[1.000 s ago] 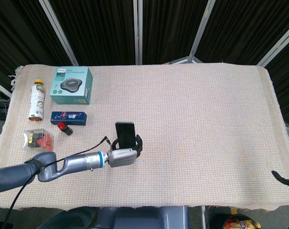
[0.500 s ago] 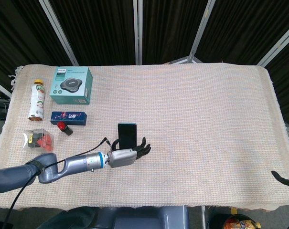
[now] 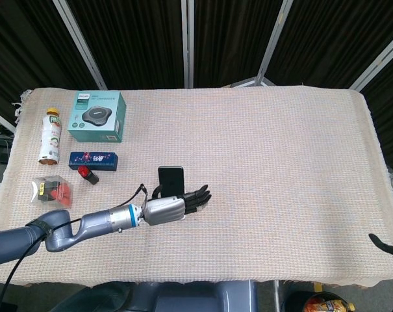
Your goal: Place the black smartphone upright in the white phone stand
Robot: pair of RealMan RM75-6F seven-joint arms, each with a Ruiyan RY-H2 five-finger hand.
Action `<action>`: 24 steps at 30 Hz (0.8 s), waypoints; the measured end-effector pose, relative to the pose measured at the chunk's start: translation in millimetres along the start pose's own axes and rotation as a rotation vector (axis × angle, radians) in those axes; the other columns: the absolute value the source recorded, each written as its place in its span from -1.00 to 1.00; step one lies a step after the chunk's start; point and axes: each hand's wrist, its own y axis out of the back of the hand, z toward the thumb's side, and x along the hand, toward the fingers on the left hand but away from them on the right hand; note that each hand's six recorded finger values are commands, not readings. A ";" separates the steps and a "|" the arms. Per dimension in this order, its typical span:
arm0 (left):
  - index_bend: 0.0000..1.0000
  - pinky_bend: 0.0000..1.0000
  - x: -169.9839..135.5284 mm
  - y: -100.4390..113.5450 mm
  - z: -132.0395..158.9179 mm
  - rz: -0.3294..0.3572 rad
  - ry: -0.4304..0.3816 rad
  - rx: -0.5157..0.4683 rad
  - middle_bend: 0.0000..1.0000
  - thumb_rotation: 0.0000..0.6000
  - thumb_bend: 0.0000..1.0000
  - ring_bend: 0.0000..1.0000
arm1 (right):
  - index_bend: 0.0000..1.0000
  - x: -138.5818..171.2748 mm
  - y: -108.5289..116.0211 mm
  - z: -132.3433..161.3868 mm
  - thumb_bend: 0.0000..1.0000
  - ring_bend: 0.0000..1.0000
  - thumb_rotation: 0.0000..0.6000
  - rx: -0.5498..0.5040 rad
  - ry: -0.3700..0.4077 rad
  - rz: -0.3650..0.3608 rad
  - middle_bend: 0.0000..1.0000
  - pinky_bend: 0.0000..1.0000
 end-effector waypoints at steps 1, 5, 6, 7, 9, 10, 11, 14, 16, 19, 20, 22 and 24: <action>-1.00 -0.95 -2.0 0.7 -6.8 0.003 0.035 -0.021 -1.00 1.00 -1.00 -1.00 | -1.00 0.5 0.3 0.4 -1.00 -1.00 1.00 -0.001 0.002 -0.001 -1.00 -1.00; -1.00 -0.95 -25.7 -4.2 -45.9 -0.012 0.281 -0.203 -1.00 1.00 -1.00 -1.00 | -1.00 3.6 1.7 3.1 -1.00 -1.00 1.00 -0.002 0.016 -0.003 -1.00 -1.00; -1.00 -0.95 -38.3 -8.8 -57.1 -0.025 0.372 -0.284 -1.00 1.00 -1.00 -1.00 | -1.00 4.1 1.7 3.5 -1.00 -1.00 1.00 -0.001 0.018 -0.003 -1.00 -1.00; -1.00 -0.97 -49.0 -13.1 -64.2 -0.038 0.440 -0.349 -1.00 1.00 -1.00 -1.00 | -1.00 4.5 1.6 3.9 -1.00 -1.00 1.00 -0.001 0.019 -0.003 -1.00 -1.00; -1.00 -1.00 -77.8 -26.2 -73.0 -0.084 0.585 -0.515 -1.00 1.00 -1.00 -1.00 | -1.00 5.0 1.4 5.1 -1.00 -1.00 1.00 0.001 0.023 -0.002 -1.00 -1.00; -1.00 -1.00 -92.1 -32.6 -73.2 -0.112 0.642 -0.590 -1.00 1.00 -1.00 -1.00 | -1.00 5.3 1.2 5.7 -1.00 -1.00 1.00 0.003 0.024 -0.002 -1.00 -1.00; -1.00 -1.00 -107.5 -38.5 -71.8 -0.143 0.697 -0.664 -1.00 1.00 -1.00 -1.00 | -1.00 5.6 1.0 6.5 -1.00 -1.00 1.00 0.005 0.026 -0.002 -1.00 -1.00; -1.00 -1.00 -161.0 -51.2 -59.7 -0.260 0.858 -0.872 -1.00 1.00 -1.00 -1.00 | -1.00 6.0 -0.2 8.1 -1.00 -1.00 1.00 0.007 0.028 0.001 -1.00 -1.00; -1.00 -1.00 -194.3 -53.0 -45.7 -0.338 0.934 -0.986 -1.00 1.00 -1.00 -1.00 | -1.00 5.8 -1.8 9.3 -1.00 -1.00 1.00 0.009 0.029 0.006 -1.00 -1.00; -1.00 -1.00 -237.6 -49.8 -23.2 -0.427 1.007 -1.105 -1.00 1.00 -1.00 -1.00 | -1.00 5.3 -3.4 11.6 -1.00 -1.00 1.00 0.014 0.030 0.008 -1.00 -1.00; -1.00 -1.00 -249.8 -47.3 -15.8 -0.449 1.025 -1.132 -1.00 1.00 -1.00 -1.00 | -1.00 4.8 -4.2 12.6 -1.00 -1.00 1.00 0.016 0.031 0.009 -1.00 -1.00; -1.00 -1.00 -273.6 -39.4 1.6 -0.492 1.056 -1.187 -1.00 1.00 -1.00 -1.00 | -1.00 4.0 -5.8 13.9 -1.00 -1.00 1.00 0.018 0.032 0.013 -1.00 -1.00; -1.00 -1.00 -289.7 -32.2 14.5 -0.519 1.074 -1.230 -1.00 1.00 -1.00 -1.00 | -1.00 2.9 -7.5 14.7 -1.00 -1.00 1.00 0.019 0.033 0.017 -1.00 -1.00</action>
